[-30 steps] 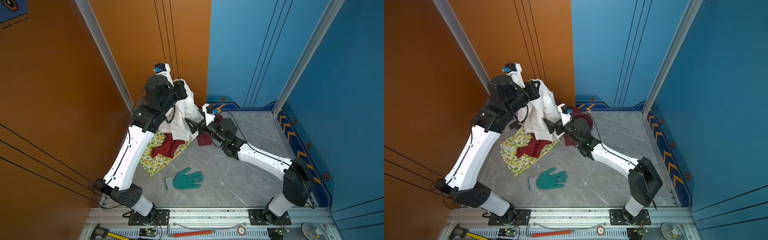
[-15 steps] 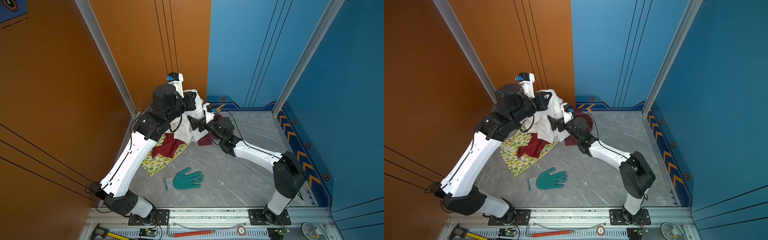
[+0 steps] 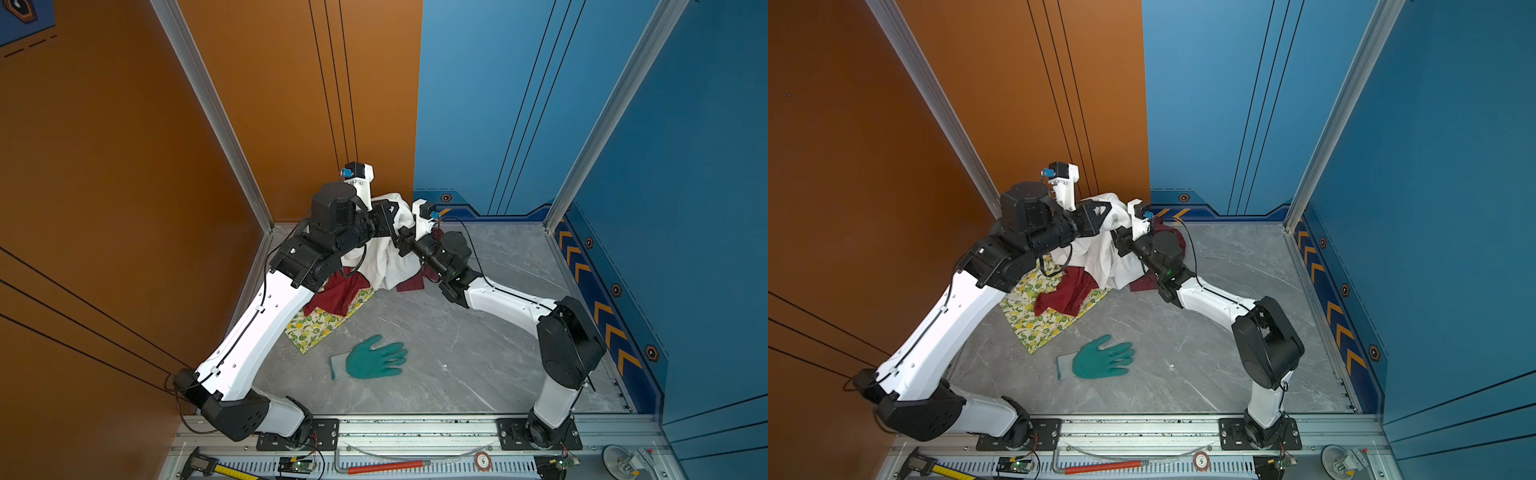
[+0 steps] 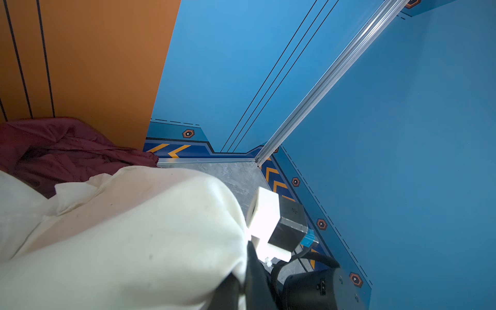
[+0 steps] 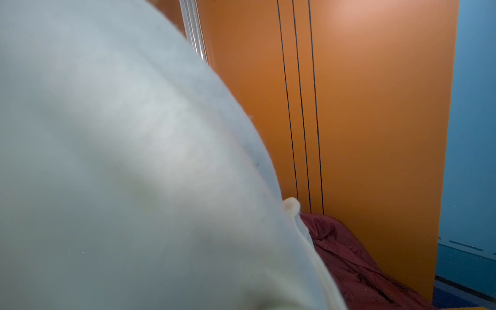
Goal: Pick out a specific cloth from the pile
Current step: 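Pull the white shirt away from the pile with the right gripper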
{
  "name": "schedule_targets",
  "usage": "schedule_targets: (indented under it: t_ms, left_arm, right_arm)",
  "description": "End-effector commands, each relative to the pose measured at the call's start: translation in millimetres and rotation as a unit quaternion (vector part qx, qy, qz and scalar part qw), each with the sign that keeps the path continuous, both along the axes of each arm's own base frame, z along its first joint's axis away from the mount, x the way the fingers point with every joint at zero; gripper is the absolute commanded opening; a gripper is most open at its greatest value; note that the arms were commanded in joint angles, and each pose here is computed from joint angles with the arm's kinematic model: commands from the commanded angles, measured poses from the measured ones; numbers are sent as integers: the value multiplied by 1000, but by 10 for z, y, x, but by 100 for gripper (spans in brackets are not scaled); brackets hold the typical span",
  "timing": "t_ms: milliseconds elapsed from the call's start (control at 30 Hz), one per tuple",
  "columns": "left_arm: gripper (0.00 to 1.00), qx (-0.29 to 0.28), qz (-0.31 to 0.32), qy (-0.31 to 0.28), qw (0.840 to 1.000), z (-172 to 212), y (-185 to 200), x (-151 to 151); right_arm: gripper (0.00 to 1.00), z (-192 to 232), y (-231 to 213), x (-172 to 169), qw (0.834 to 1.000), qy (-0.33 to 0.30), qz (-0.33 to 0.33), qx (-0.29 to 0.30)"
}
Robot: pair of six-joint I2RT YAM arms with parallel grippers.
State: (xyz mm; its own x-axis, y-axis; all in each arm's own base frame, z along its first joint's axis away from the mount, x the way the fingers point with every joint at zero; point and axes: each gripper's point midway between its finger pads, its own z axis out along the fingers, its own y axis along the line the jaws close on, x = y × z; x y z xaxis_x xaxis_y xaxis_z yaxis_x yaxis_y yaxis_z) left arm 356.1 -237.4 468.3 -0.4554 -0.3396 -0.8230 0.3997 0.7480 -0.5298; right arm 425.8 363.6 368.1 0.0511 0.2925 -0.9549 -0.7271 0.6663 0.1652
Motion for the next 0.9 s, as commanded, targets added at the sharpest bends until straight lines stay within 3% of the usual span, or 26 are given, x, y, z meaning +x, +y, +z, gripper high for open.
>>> schedule_targets:
  t_ms: [0, 67, 333, 467, 733, 867]
  left_arm:
    - [0, -23, 1, -18, 1000, 162, 114, -79]
    - [0, -24, 2, -15, 1000, 131, 140, -68]
    - [3, 1, 37, -1, 999, -147, 385, 16]
    - [18, 9, 39, 2, 999, -287, 471, 27]
    - [60, 37, 24, 1, 999, -570, 510, 37]
    - [71, 63, 13, -2, 998, -718, 496, 64]
  right_arm:
    - [18, 293, -82, -122, 999, -22, 16, 45]
    - [0, 307, -151, -128, 998, -15, 9, 55]
    - [0, 401, -357, -160, 997, 17, -8, 81]
    - [0, 486, -464, -139, 995, 41, -27, 83]
    - [0, 763, -826, -122, 988, 69, -48, 131]
    - [0, 887, -1077, -101, 985, 76, -67, 142]
